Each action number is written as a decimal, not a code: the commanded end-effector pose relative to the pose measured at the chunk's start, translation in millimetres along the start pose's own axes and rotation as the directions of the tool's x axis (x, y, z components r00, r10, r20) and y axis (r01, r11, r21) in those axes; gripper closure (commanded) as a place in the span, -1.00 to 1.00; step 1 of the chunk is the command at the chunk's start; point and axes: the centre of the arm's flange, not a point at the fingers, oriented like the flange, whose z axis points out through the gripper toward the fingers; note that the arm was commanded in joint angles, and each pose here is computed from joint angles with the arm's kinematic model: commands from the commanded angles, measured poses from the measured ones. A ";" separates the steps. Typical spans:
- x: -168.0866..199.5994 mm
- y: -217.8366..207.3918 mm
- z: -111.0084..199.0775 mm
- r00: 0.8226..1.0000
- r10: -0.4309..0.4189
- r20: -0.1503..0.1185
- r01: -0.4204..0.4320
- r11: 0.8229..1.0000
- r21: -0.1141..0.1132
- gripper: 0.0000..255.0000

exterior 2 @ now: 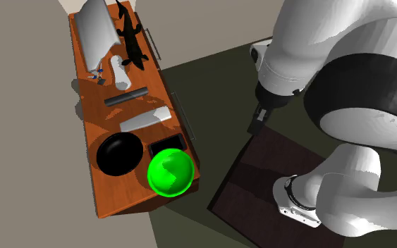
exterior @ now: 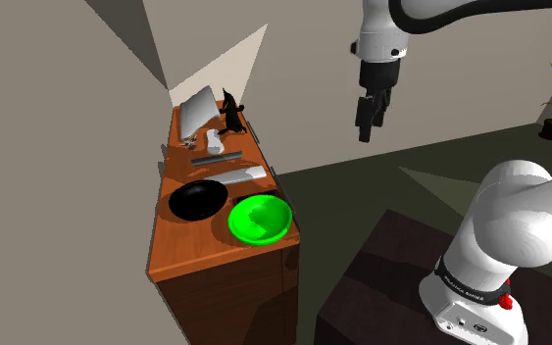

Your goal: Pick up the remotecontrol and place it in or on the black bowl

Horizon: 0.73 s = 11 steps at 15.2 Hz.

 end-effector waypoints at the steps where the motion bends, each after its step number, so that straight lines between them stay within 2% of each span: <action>1: 0.0 0.0 0.0 1.000 0.000 0.000 0.000 1.000 0.000 -1.00; 6: 59.6 7.8 23.9 0.991 -0.131 -0.008 0.131 0.991 -0.004 -1.00; 11: 119.9 7.8 47.2 0.965 -0.260 -0.016 0.260 0.966 -0.008 -1.00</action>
